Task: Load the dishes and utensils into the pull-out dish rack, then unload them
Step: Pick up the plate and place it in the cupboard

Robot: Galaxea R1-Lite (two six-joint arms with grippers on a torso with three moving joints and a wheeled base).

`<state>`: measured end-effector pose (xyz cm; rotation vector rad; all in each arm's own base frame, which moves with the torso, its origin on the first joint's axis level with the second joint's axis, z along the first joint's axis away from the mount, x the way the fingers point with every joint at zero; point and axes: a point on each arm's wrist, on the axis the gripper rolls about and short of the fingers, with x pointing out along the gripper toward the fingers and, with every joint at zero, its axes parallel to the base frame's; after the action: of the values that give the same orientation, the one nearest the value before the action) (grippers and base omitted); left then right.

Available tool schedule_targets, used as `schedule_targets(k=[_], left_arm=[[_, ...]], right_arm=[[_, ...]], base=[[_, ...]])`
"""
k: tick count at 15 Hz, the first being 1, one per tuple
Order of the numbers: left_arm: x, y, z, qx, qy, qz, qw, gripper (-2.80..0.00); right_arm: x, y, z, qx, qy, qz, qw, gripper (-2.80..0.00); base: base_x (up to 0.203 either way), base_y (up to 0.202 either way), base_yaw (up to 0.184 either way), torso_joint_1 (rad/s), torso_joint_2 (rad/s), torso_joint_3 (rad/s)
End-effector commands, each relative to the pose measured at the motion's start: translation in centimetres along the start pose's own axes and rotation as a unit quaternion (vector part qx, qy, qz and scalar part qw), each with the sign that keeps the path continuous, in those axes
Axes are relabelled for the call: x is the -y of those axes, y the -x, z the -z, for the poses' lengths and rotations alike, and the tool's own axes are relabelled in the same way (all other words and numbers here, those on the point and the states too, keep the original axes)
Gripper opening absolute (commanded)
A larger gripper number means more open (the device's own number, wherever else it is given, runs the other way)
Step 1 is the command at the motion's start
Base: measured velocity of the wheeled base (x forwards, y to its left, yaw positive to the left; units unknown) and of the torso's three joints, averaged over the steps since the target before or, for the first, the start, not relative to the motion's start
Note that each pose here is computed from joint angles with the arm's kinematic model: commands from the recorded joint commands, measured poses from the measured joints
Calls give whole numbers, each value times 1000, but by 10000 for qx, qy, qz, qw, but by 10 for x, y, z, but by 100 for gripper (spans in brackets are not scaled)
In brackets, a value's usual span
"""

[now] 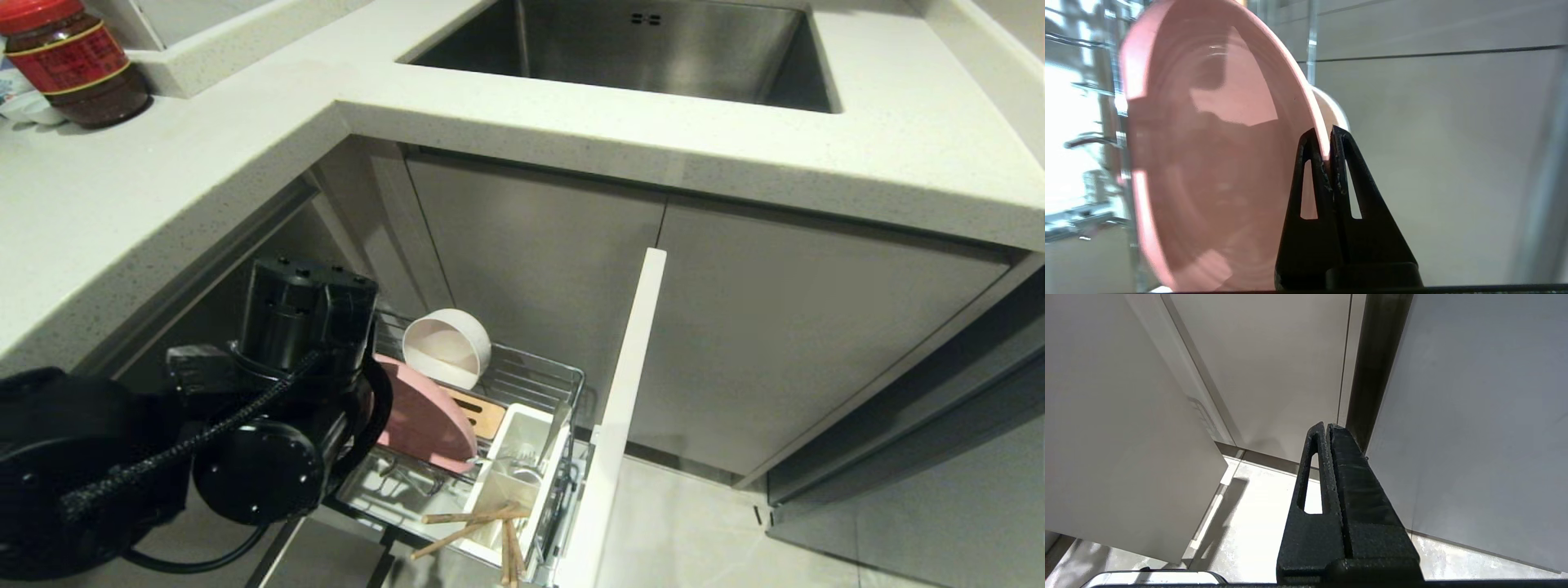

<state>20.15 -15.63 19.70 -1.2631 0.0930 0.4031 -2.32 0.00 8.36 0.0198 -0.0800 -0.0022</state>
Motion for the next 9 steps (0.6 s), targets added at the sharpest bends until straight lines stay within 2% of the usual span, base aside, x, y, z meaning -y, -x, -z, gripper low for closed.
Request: schedule_targets(k=[1,9], left_arm=[[-8,-5,4,53,-103,-120,9999,-280],[-15,-8,7,69,-267,-235,9993,-280]], right_arm=[[0,-2,8,-139,0,3,9999,-280],[0,-2,7,-132,-1,3,9999,-280]], base=[[0,0,0,0,0,0],[0,0,0,0,0,0]])
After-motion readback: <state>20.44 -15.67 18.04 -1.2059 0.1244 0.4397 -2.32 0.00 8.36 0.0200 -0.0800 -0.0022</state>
